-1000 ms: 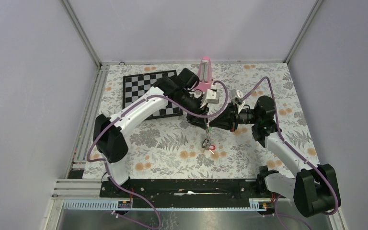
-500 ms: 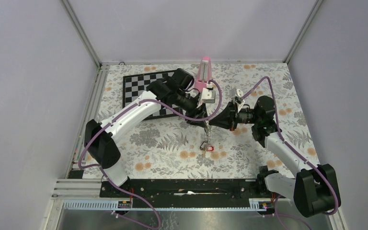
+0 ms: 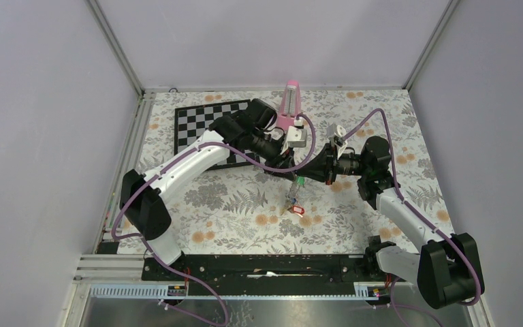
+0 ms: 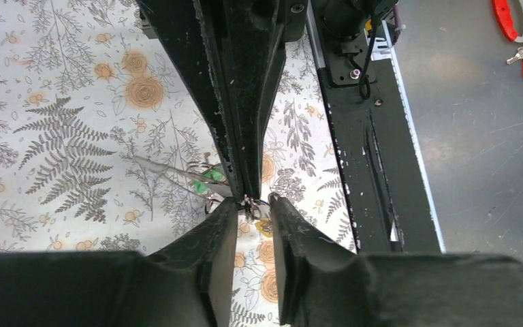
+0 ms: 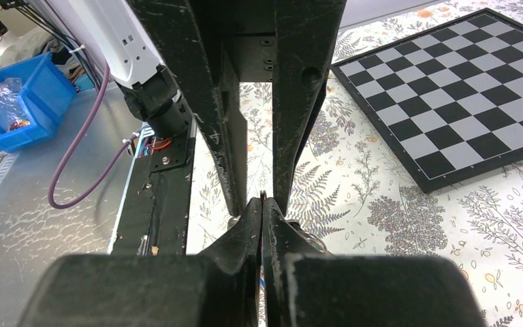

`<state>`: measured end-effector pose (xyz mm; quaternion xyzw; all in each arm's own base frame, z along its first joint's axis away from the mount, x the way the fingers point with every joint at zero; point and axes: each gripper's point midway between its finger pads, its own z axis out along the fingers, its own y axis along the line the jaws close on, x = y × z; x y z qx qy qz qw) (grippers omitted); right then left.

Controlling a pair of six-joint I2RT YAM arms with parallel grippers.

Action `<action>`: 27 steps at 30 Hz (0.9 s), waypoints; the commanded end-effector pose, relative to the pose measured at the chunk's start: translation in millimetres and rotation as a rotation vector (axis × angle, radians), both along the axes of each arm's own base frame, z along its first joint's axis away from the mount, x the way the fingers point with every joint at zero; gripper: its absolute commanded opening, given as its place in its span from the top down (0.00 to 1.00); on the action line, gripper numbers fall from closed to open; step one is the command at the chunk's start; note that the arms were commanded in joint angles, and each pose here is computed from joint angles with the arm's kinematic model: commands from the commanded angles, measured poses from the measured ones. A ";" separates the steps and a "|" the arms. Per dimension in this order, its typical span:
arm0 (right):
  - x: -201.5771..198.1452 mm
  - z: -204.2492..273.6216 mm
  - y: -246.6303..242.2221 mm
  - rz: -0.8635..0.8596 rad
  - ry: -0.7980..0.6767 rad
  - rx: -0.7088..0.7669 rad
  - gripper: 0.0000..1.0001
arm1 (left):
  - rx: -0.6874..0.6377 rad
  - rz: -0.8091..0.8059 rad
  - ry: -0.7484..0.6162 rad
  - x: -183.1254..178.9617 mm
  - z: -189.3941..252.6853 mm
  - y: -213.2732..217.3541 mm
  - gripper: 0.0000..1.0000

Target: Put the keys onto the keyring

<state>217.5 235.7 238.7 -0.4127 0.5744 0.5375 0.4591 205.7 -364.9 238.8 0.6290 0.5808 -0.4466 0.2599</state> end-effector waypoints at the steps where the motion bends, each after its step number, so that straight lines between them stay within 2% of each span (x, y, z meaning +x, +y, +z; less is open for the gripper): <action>1: 6.3 24.1 1.0 -0.017 -0.096 0.025 1.00 | -0.066 -0.028 -0.018 -5.5 18.8 -4.0 0.79; 5: 6.9 22.9 0.2 -0.021 -0.093 0.023 1.00 | -0.066 -0.025 -0.024 -4.3 19.5 -4.7 0.92; 10: 8.8 22.2 -0.5 -0.026 -0.097 0.018 1.00 | -0.059 -0.009 -0.050 -1.1 20.6 -3.0 0.99; 16: 14.8 15.3 -1.9 -0.050 -0.103 -0.008 1.00 | -0.022 0.037 -0.132 8.2 28.9 5.2 1.00; 18: 16.5 13.6 -2.2 -0.058 -0.105 -0.015 0.97 | 0.012 0.052 -0.159 11.1 31.5 8.3 1.00; 27: 14.3 13.6 -2.3 -0.048 -0.113 -0.015 0.69 | 0.267 0.062 -0.316 11.9 24.3 17.0 1.00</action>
